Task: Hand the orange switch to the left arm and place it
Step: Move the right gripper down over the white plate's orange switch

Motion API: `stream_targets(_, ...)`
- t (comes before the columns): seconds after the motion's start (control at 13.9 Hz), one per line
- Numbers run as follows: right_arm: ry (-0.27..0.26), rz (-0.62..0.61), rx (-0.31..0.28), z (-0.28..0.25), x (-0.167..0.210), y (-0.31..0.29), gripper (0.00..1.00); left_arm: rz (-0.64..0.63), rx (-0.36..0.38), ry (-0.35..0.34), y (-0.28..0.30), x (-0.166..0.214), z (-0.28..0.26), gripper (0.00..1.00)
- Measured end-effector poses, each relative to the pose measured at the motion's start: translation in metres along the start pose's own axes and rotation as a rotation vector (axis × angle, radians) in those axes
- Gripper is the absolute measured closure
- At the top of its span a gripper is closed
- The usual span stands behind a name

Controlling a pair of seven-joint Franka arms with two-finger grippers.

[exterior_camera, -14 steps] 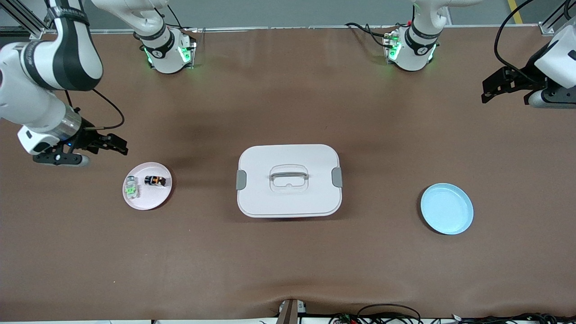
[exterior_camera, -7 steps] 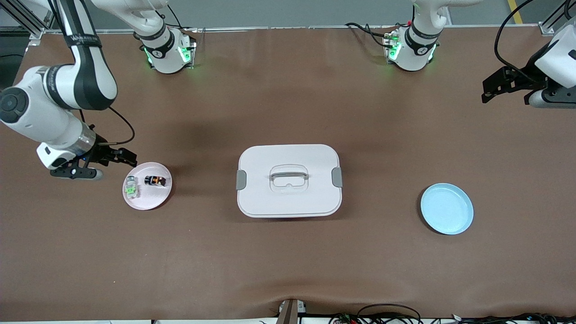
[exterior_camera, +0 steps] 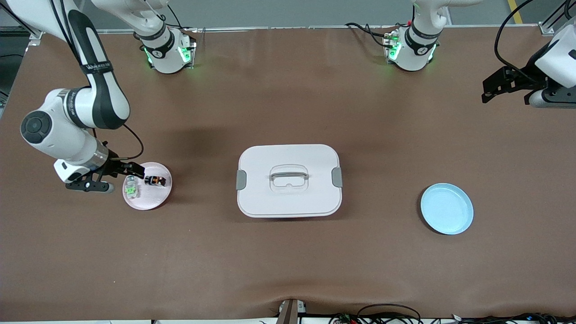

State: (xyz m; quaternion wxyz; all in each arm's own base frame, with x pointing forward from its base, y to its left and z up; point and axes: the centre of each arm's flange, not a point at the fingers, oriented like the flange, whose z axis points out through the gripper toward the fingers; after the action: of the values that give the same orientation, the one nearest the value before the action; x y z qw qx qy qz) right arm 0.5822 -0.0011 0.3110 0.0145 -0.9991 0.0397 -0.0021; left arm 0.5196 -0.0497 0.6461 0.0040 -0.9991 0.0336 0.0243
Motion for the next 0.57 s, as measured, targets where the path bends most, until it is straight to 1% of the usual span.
stream_targets(0.14,0.000,0.001,-0.003,0.018,0.003,0.000,0.00,0.000,0.000,0.000,0.000,0.000,0.000,0.00)
stream_targets(0.29,-0.011,0.007,0.001,0.040,0.004,0.000,0.00,0.000,0.000,0.000,0.000,0.000,0.000,0.00)
stream_targets(0.43,-0.029,0.025,0.017,0.059,0.003,-0.003,0.00,0.000,0.000,0.000,0.000,0.000,0.000,0.00)
stream_targets(0.57,-0.038,0.023,0.018,0.072,0.003,-0.007,0.00,0.001,0.000,0.001,0.000,0.000,0.000,0.00)
